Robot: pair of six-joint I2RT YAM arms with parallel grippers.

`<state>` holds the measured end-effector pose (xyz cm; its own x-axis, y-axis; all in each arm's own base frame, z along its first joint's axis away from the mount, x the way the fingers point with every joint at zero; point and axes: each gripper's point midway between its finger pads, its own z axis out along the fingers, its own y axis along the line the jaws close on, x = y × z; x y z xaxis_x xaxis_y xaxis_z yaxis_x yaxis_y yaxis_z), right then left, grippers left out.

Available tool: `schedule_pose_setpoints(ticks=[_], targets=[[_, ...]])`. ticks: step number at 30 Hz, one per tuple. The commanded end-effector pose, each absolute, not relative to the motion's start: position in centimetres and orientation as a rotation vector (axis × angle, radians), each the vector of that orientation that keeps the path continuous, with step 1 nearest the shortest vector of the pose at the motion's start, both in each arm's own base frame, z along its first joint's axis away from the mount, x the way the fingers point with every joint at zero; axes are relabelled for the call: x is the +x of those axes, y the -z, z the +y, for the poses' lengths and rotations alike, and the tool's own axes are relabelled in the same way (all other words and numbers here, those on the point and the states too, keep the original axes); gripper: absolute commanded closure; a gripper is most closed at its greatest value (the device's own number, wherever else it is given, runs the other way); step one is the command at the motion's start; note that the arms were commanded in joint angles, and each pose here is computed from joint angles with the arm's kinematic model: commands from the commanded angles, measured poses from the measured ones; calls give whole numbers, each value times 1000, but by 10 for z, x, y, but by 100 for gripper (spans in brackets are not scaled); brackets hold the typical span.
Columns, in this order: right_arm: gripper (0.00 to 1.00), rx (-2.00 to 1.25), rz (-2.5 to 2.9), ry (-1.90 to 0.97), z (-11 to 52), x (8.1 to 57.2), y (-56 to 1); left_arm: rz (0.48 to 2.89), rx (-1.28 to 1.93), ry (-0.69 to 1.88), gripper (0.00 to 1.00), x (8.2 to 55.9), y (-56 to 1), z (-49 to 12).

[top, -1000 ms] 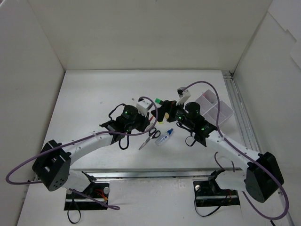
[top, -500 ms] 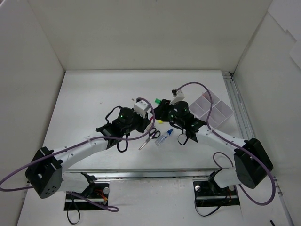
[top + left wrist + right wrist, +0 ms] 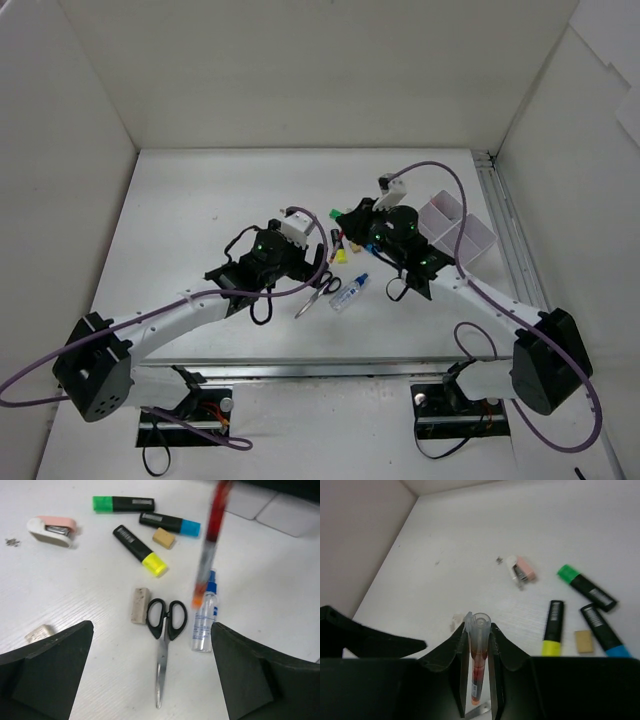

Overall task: Sort the stationery into containers
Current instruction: Place the pen in the storage box.

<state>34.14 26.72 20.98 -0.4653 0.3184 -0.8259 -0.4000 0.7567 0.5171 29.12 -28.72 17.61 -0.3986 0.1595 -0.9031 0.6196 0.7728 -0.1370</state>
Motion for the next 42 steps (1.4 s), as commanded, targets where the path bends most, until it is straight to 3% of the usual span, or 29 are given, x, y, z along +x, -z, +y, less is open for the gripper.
schedule_pose_setpoints(ticks=[1,7,12,21,34,38,42], targets=[[100,-6,1662,-654,209,371,-279,1855,470,504,1,304,-224,-272],[100,114,1564,-157,86,400,-314,1938,310,470,1,307,-203,-231],[100,137,1543,73,15,426,-323,1986,255,475,0,311,-186,-211],[100,76,1559,208,-41,473,-293,2056,190,446,1,316,-172,-193],[100,1,1592,185,-43,498,-237,2088,126,428,1,311,-162,-174],[89,81,1606,171,-46,482,-220,2084,123,431,1,308,-163,-173],[60,128,1564,132,-45,468,-232,2079,120,437,0,304,-165,-171]])
